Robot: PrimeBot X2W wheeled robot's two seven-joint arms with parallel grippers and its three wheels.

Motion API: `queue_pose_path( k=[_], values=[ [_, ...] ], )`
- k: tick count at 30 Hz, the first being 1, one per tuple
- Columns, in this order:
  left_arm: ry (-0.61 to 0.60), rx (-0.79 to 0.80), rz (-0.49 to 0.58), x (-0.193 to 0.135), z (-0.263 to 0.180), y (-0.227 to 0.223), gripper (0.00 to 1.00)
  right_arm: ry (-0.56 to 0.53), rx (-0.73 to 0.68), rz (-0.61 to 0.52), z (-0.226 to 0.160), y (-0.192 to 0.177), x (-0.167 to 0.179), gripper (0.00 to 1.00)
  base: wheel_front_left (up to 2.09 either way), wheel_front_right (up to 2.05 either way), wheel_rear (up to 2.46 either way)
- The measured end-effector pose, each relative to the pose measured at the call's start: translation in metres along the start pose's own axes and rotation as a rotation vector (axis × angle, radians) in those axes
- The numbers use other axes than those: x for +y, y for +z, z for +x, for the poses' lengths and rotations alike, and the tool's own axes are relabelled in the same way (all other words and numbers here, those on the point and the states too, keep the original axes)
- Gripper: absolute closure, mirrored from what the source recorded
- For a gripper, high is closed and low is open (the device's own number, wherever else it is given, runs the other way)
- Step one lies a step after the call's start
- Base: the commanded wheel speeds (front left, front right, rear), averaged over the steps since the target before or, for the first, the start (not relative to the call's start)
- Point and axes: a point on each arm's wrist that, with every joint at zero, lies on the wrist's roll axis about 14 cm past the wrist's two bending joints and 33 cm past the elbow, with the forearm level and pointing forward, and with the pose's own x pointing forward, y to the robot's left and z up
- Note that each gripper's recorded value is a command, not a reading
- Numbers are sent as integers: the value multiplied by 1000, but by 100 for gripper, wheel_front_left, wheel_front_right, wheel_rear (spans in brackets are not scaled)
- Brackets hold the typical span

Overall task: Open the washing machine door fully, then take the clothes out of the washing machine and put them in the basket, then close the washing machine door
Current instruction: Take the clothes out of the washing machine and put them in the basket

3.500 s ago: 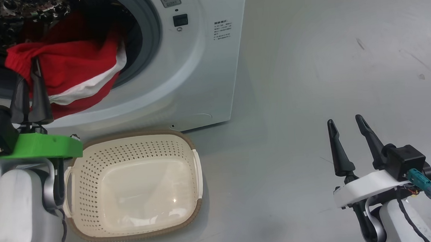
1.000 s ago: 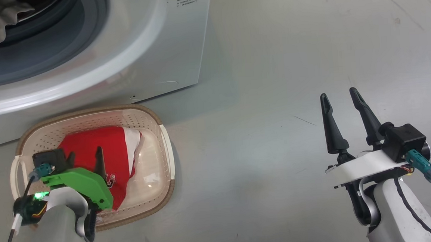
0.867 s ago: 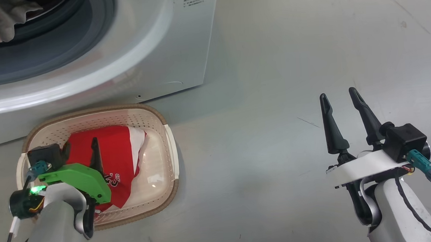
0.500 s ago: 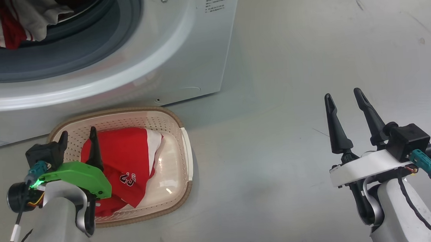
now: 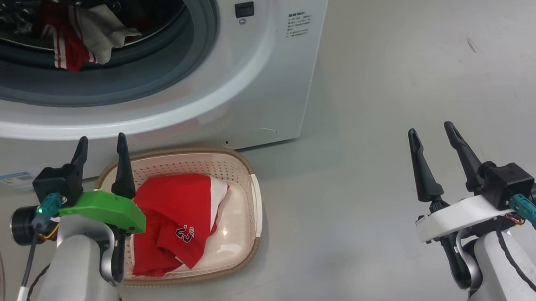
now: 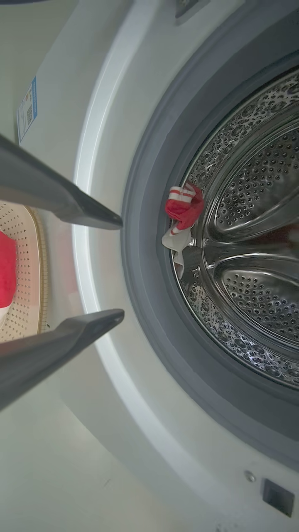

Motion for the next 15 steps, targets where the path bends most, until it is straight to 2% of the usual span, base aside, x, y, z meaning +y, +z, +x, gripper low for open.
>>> queue_pose_path(
  k=[6, 15],
  values=[
    [-3, -114, 21, -3, -21, 37, 0, 21, -5, -13, -11, 4, 6, 0, 0, 0, 0],
    [16, -160, 37, 1, -59, 47, 0, 41, -29, -16, -26, 14, 15, 0, 0, 0, 0]
  ],
)
